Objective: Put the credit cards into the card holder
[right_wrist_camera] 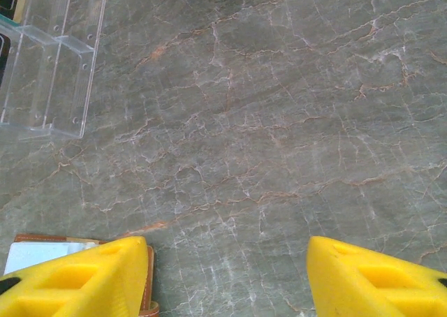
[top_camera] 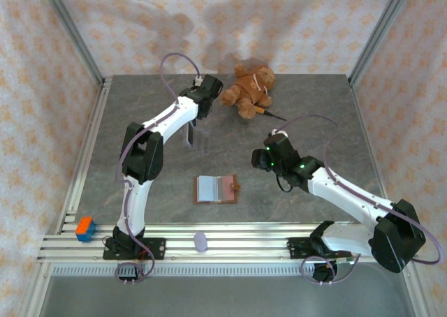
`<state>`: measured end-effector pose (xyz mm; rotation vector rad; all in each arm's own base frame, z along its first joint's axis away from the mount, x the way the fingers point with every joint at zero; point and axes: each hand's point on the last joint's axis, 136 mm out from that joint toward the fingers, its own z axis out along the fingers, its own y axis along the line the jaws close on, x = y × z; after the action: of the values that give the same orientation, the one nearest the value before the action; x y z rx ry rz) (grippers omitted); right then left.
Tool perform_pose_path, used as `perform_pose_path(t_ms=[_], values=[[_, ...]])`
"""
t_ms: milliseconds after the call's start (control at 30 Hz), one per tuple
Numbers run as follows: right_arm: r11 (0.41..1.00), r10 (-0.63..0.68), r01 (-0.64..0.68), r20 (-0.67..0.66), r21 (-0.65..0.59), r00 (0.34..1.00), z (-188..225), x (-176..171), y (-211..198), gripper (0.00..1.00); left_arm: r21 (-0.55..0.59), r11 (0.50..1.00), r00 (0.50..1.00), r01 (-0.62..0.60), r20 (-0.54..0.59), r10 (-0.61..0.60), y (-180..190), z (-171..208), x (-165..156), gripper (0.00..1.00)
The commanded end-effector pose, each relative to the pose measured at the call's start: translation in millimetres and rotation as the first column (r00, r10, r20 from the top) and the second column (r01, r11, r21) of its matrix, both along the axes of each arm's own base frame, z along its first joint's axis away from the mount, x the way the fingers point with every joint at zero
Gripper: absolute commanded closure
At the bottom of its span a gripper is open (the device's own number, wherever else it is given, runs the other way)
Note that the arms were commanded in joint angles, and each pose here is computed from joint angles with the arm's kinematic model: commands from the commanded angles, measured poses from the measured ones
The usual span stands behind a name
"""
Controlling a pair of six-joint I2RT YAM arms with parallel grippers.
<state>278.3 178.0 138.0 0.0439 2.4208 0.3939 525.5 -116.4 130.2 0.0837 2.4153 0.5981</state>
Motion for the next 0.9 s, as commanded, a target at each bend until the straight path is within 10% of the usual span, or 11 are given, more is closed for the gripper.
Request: perform_pose_path(t_ms=[0,100,200,333,867], values=[[0.999,-0.034,0.034,0.002,-0.019,0.999,-1,-1,-10,0.38,0.018,1.000,1.000,-0.009,0.018,0.009,2,12,1,0.90],[0.999,-0.036,0.036,0.001,-0.020,0.999,-1,-1,-10,0.38,-0.010,1.000,1.000,-0.002,0.017,0.002,-2,11,1,0.88],[0.999,-0.034,0.034,0.000,-0.018,0.999,-1,-1,-9,0.38,-0.022,1.000,0.999,-0.016,0.035,0.017,0,17,0,0.59],[0.999,-0.027,0.027,-0.003,-0.018,1.000,-1,-1,-8,0.38,-0.059,0.998,0.999,-0.011,0.035,0.014,-1,22,0,0.47],[1.000,-0.018,0.018,-0.006,-0.023,1.000,0,2,-5,0.38,0.003,1.000,0.997,-0.031,-0.073,0.031,11,-20,-3,0.49]])
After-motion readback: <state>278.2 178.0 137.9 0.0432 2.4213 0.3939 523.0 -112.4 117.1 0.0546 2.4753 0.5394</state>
